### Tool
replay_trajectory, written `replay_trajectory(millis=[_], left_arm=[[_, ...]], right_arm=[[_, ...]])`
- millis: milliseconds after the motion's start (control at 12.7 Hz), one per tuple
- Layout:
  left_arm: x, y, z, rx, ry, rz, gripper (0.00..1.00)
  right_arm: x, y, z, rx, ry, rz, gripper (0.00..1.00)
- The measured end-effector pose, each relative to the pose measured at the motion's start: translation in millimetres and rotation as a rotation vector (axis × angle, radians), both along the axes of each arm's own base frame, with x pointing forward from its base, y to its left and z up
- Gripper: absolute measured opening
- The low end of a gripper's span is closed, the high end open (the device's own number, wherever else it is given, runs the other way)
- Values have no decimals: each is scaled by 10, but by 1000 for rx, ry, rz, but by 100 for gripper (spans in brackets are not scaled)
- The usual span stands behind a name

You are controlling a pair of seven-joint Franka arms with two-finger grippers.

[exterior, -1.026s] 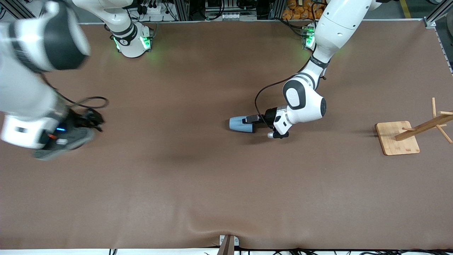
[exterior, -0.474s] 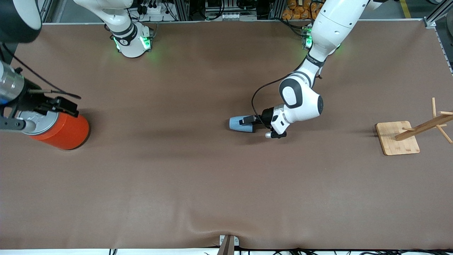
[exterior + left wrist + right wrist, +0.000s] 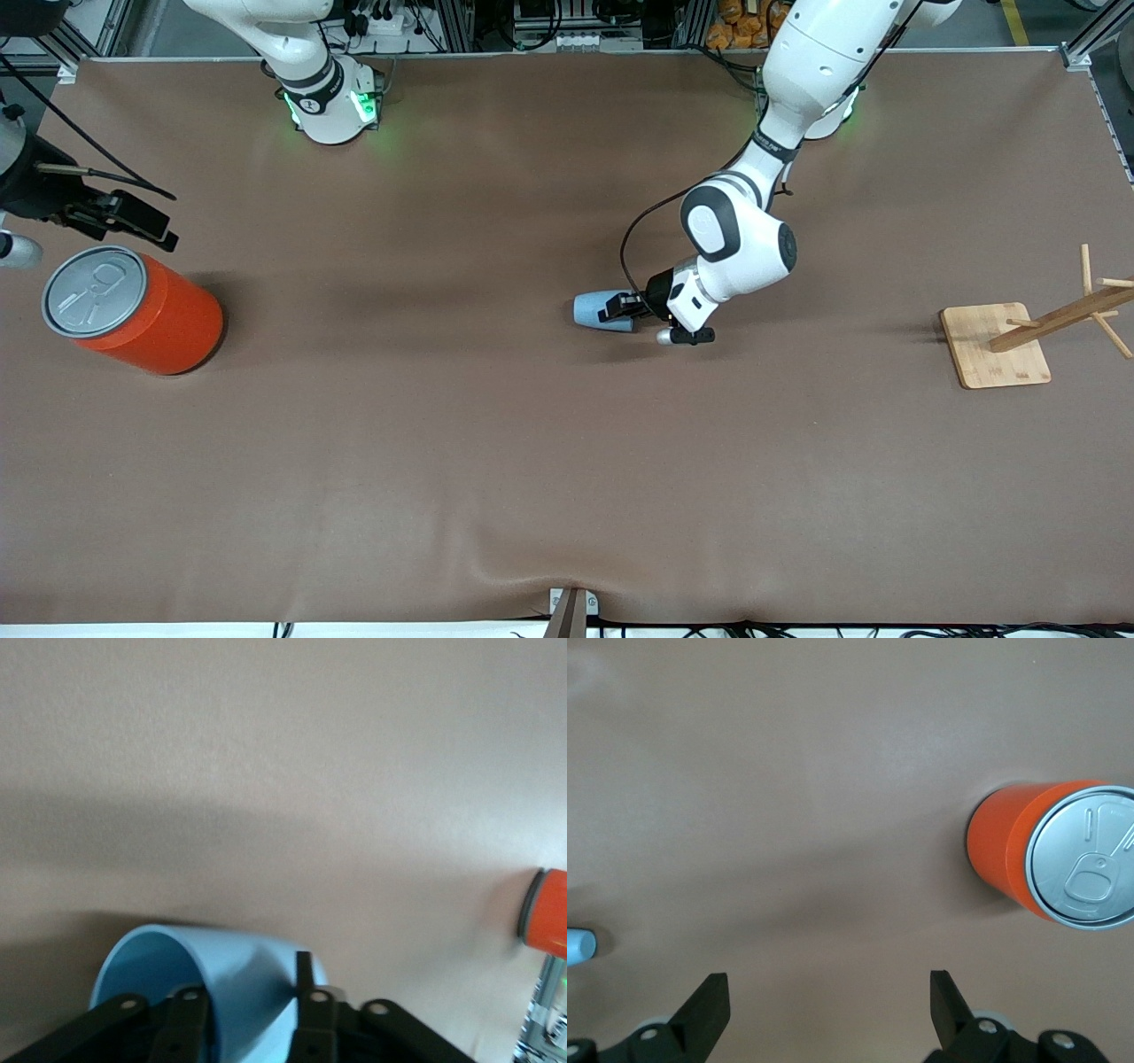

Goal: Flip cup

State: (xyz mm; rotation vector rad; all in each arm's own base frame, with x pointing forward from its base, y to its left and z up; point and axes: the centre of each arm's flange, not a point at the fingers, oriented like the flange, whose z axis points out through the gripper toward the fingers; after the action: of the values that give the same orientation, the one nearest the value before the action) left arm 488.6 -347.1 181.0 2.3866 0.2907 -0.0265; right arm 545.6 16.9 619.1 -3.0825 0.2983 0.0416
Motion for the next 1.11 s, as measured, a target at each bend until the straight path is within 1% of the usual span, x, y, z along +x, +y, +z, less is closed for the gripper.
replay_trajectory(millis=[79, 158, 237, 316, 474, 632, 789, 1105], left_arm=[[-4, -38, 40, 12, -20, 8, 22], [-13, -58, 66, 26, -37, 15, 22], [-10, -57, 85, 35, -49, 22, 22], [8, -47, 130, 34, -57, 26, 19], [65, 17, 272, 29, -80, 41, 10], [113, 122, 311, 45, -97, 62, 8], [184, 213, 333, 69, -124, 56, 8], [454, 575, 417, 135, -186, 31, 8]], right_arm=[[11, -5, 12, 0, -7, 8, 100], [8, -2, 74, -4, -14, 13, 100], [-19, 10, 161, -7, -8, 17, 100], [-54, -14, 245, -6, 2, 14, 100], [-62, -104, 326, 0, -8, 1, 100], [-55, -155, 321, 6, -9, -9, 100], [-51, -258, 317, 20, -9, -27, 100], [-51, -274, 370, 23, -21, -26, 100]])
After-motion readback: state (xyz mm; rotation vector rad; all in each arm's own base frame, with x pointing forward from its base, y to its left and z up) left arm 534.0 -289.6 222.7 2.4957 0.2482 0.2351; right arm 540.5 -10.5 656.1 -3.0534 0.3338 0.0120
